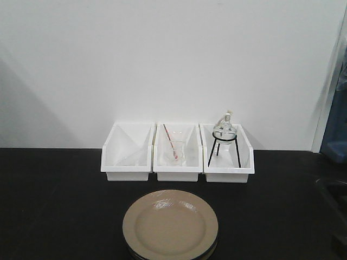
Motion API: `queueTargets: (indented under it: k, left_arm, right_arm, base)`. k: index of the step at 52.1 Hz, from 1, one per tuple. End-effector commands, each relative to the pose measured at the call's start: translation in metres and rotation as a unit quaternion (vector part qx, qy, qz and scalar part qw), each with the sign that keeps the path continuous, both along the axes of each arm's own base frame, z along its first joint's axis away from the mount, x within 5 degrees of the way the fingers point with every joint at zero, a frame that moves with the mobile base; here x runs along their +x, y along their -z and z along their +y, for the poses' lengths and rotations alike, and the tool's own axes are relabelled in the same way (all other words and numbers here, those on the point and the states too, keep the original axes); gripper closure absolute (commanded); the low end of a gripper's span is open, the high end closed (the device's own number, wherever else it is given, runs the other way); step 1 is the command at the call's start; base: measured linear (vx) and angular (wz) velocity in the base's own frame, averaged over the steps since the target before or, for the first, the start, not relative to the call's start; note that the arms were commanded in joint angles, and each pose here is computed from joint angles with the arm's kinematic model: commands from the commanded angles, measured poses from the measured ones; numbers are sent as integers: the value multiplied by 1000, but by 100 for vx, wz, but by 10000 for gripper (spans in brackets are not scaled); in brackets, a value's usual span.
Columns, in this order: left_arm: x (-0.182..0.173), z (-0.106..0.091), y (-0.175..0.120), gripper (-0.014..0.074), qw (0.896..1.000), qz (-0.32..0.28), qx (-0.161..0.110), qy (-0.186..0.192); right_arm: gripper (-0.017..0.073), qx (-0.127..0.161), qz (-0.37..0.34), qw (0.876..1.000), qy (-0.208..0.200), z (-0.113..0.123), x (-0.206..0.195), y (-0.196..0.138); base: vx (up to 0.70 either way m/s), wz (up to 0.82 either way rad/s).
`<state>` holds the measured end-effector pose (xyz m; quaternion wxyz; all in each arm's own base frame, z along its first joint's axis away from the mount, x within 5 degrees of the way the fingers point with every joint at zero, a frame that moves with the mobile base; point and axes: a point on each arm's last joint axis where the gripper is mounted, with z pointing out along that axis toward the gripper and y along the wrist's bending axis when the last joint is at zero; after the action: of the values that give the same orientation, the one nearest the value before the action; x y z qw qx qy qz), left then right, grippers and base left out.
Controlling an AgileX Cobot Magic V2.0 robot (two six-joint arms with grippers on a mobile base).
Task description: Arrange circular plates on left workspace
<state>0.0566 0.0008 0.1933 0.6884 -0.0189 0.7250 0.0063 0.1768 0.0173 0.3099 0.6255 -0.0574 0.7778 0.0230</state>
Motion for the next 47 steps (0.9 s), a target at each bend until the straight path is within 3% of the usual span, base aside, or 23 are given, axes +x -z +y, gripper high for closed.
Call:
queueTargets:
  k: [1,47]
  left_arm:
    - [-1,2,-4,594,999,-53,8,-12]
    - [-1,2,-4,594,999,-48,7,-11]
  right_arm:
    - [564,-2,-30,999,18,-4,1,-14]
    - [564,-4,-30,999,17,-4,1,-14]
  base:
    - [0,0]
    - [0,0]
